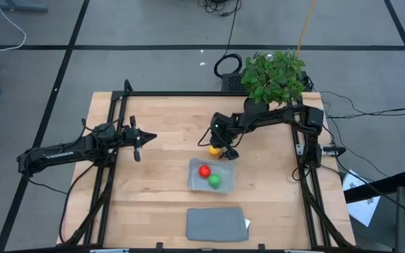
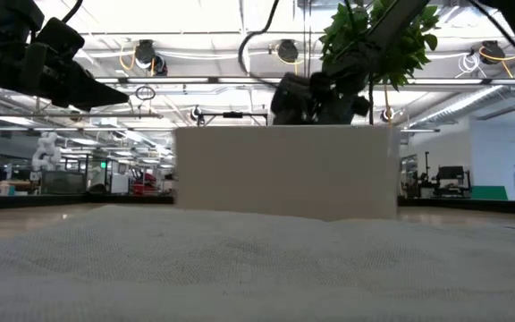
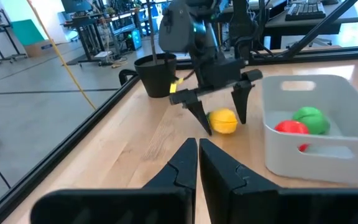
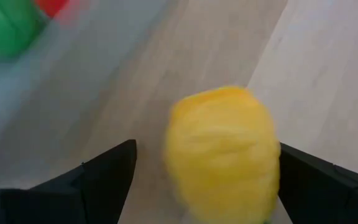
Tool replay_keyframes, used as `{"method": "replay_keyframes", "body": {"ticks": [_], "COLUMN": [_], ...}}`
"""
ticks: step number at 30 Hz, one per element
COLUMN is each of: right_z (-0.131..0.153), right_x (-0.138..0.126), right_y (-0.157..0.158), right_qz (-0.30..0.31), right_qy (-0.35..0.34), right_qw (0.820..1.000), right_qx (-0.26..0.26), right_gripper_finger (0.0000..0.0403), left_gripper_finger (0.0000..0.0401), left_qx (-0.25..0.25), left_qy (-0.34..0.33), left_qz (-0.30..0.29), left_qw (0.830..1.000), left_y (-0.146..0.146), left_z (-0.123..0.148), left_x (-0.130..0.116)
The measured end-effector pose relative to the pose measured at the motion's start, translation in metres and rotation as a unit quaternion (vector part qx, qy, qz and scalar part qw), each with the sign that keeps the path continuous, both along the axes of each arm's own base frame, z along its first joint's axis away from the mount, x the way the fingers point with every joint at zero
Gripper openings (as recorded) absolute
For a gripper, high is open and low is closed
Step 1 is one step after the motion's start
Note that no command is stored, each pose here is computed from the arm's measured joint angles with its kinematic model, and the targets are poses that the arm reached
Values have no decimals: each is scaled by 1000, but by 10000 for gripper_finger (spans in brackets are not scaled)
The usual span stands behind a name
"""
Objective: Pick and placing Produce into tupperware
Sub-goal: Put the pineapple into the gray bin
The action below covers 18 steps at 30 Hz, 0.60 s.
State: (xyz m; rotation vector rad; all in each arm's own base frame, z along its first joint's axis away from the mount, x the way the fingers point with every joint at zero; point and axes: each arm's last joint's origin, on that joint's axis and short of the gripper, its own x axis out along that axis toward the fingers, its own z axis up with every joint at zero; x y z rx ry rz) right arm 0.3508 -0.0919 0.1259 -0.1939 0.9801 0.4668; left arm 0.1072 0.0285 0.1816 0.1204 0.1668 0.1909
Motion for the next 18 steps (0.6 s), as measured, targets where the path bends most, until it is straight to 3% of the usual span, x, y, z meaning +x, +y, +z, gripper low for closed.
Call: {"method": "replay_keyframes", "body": {"ticks": [12,18], "right_z": [-6,-6], "right_x": [3,3], "right_y": [0,0], "right_qz": [0,-1], "right_qy": [-4,0], "right_qw": [1000,1000], "right_qx": [-3,-5], "right_gripper_finger": [333,277], "left_gripper_finger": [21,21], "left_qx": [-1,-3], "left_qy": [4,4], "left_qz": [0,0], "left_qw": [1000,1000], "left_y": [0,0], "left_z": [-1,-1], "left_x": [0,0]}}
